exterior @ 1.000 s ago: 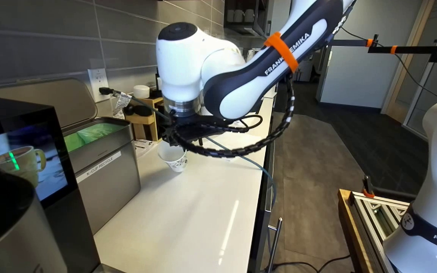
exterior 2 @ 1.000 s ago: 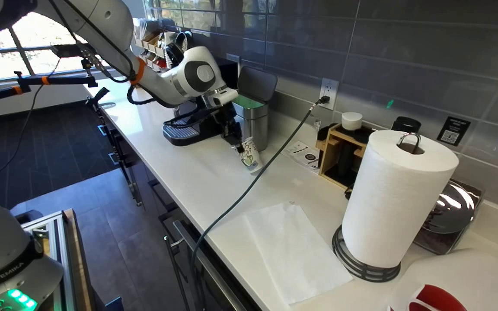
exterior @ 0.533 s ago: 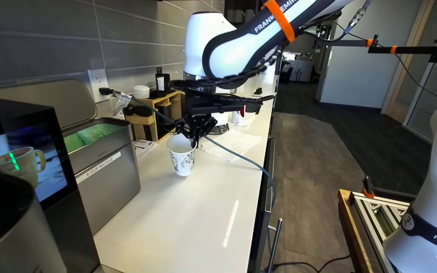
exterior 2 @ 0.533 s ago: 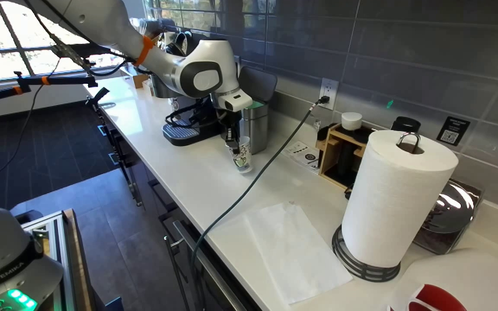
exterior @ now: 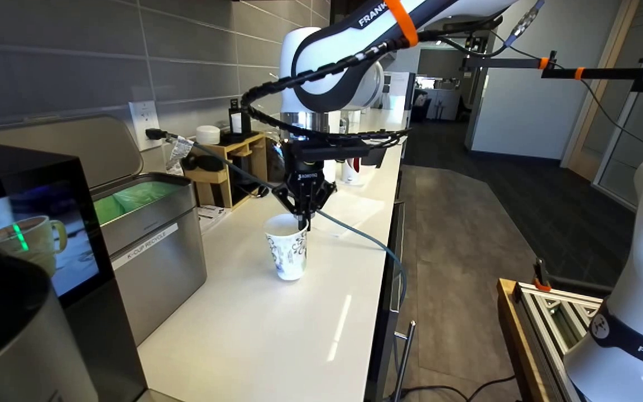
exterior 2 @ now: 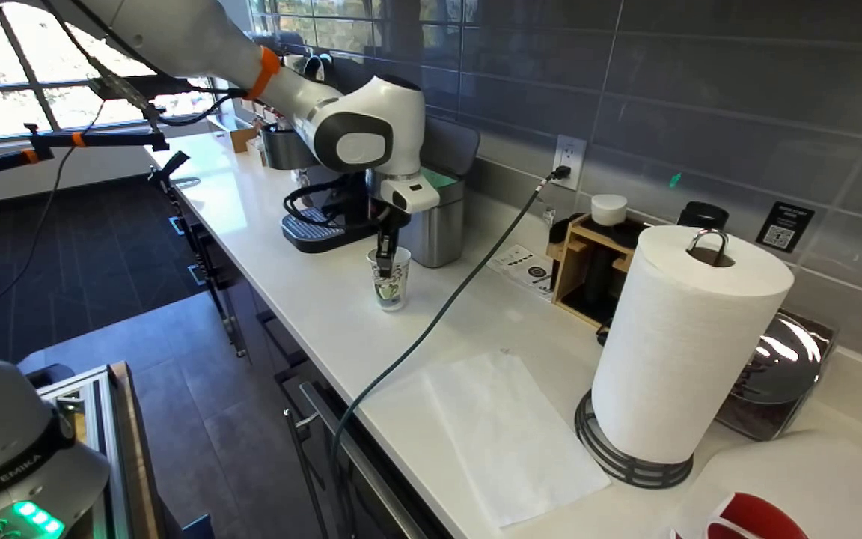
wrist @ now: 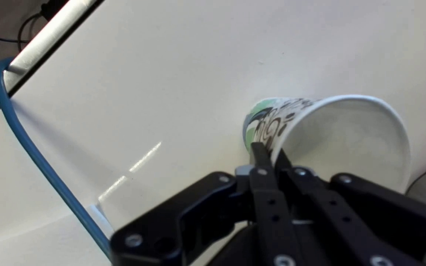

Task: Place the coffee cup upright.

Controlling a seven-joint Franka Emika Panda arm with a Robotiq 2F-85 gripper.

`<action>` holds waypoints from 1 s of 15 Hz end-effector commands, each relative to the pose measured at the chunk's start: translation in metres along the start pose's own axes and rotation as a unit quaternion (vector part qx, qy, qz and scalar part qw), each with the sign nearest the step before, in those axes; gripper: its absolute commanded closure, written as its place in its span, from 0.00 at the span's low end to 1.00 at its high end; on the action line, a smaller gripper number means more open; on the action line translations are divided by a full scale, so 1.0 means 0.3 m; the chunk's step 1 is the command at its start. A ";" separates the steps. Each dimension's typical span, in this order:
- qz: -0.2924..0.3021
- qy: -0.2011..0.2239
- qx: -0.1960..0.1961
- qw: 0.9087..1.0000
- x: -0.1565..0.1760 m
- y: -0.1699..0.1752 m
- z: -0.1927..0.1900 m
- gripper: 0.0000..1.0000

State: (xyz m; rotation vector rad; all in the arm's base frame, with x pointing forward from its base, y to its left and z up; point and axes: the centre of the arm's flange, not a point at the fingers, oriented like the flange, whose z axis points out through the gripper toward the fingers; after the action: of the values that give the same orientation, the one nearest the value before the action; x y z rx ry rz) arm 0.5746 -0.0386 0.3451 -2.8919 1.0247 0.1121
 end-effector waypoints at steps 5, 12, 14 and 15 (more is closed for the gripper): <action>-0.006 -0.029 -0.006 1.000 -0.010 -0.014 0.027 0.33; -0.097 0.052 -0.033 0.993 -0.145 0.048 -0.123 0.00; -0.143 0.076 -0.034 0.986 -0.175 0.072 -0.166 0.00; -0.102 0.050 -0.037 0.993 -0.097 0.008 -0.136 0.00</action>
State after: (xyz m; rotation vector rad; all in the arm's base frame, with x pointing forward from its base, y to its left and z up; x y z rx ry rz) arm 0.5520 -0.0261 0.3888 -3.0778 0.7417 -0.0094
